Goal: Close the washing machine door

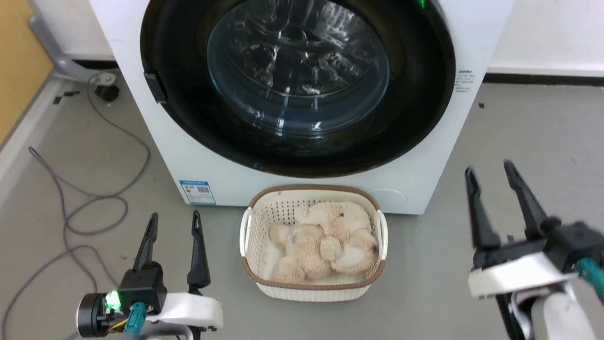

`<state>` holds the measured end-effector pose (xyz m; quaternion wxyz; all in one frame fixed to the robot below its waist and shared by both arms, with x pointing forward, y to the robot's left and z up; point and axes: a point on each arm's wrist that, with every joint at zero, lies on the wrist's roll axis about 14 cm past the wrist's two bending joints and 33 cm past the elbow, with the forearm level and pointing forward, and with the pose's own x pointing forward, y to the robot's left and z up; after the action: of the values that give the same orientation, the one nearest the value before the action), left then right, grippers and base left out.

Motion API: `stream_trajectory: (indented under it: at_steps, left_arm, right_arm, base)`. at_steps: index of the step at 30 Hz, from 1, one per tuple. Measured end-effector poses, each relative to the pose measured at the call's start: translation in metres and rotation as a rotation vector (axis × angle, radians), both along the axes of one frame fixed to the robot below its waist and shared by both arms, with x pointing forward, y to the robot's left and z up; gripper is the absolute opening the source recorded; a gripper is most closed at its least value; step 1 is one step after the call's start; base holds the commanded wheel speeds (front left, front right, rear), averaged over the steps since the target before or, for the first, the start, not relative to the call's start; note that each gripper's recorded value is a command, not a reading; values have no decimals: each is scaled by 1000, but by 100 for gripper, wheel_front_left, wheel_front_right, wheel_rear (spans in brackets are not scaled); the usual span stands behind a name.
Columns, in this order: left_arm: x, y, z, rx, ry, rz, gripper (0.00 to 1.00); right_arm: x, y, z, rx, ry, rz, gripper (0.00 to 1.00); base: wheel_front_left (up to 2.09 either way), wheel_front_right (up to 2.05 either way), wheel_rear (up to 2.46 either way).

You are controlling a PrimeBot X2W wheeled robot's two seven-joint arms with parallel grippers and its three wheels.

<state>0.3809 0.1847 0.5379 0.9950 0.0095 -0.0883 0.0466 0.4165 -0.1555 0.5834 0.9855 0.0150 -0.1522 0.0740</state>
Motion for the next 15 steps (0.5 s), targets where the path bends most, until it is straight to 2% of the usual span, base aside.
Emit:
stream_trajectory:
  at_steps: [7,15]
  left_arm:
    - [-14,2,-3,2,8,6,100]
    - [-22,0,-6,0,17,-6,100]
  right_arm:
    - [-30,7,-31,44,90,24,100]
    - [-39,9,-40,80,121,34,100]
  base:
    - [0,0,0]
    - [0,0,0]
